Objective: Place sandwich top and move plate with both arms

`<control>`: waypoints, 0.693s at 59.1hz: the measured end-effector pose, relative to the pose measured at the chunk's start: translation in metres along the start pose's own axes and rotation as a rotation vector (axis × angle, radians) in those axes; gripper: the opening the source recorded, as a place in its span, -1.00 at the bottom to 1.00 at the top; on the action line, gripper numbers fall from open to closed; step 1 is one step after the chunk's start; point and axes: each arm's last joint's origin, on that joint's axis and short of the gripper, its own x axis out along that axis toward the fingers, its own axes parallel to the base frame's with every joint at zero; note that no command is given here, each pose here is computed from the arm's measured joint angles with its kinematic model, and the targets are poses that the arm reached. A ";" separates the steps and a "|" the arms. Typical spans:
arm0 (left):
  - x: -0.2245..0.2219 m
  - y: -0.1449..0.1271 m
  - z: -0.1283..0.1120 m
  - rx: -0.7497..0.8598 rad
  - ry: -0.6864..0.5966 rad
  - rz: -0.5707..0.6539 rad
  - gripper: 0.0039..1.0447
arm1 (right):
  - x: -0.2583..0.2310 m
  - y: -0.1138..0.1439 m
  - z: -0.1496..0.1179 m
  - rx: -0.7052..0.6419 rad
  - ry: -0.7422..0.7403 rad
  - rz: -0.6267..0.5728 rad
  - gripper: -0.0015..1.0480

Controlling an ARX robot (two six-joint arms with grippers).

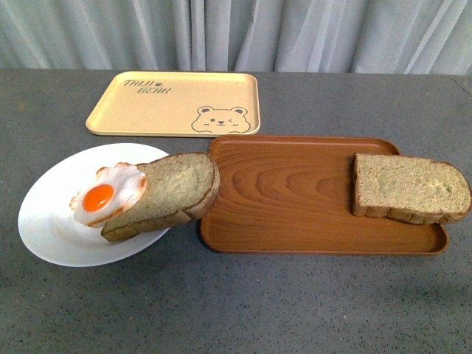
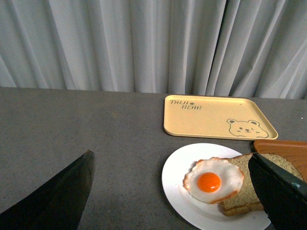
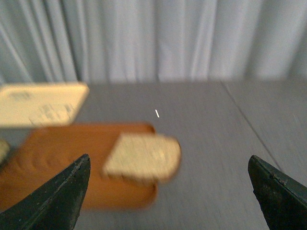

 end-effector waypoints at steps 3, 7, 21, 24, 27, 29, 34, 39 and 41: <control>0.000 0.000 0.000 0.000 0.000 0.001 0.83 | 0.006 -0.004 0.001 -0.025 0.161 -0.058 0.82; 0.000 0.000 0.000 0.000 0.000 0.000 0.83 | 0.024 -0.016 0.007 -0.024 0.251 -0.108 0.82; 0.000 0.000 0.000 0.000 0.000 0.000 0.83 | 0.120 -0.061 0.007 0.111 0.401 -0.058 0.82; 0.000 0.000 0.000 0.000 0.000 0.000 0.83 | 0.145 -0.065 -0.005 0.183 0.470 -0.043 0.82; 0.000 0.000 0.000 0.000 0.000 0.000 0.83 | 0.165 -0.066 -0.020 0.262 0.531 -0.028 0.82; 0.000 0.000 0.000 0.000 0.000 0.000 0.83 | 0.173 -0.066 -0.027 0.297 0.554 -0.025 0.82; 0.000 0.000 0.000 0.000 0.000 0.000 0.83 | 0.191 -0.062 -0.041 0.382 0.597 -0.010 0.82; 0.000 0.000 0.000 0.000 0.000 0.000 0.83 | 0.203 -0.057 -0.049 0.456 0.612 0.006 0.82; 0.000 0.000 0.000 0.000 0.000 0.000 0.83 | 0.208 -0.054 -0.051 0.482 0.619 0.014 0.82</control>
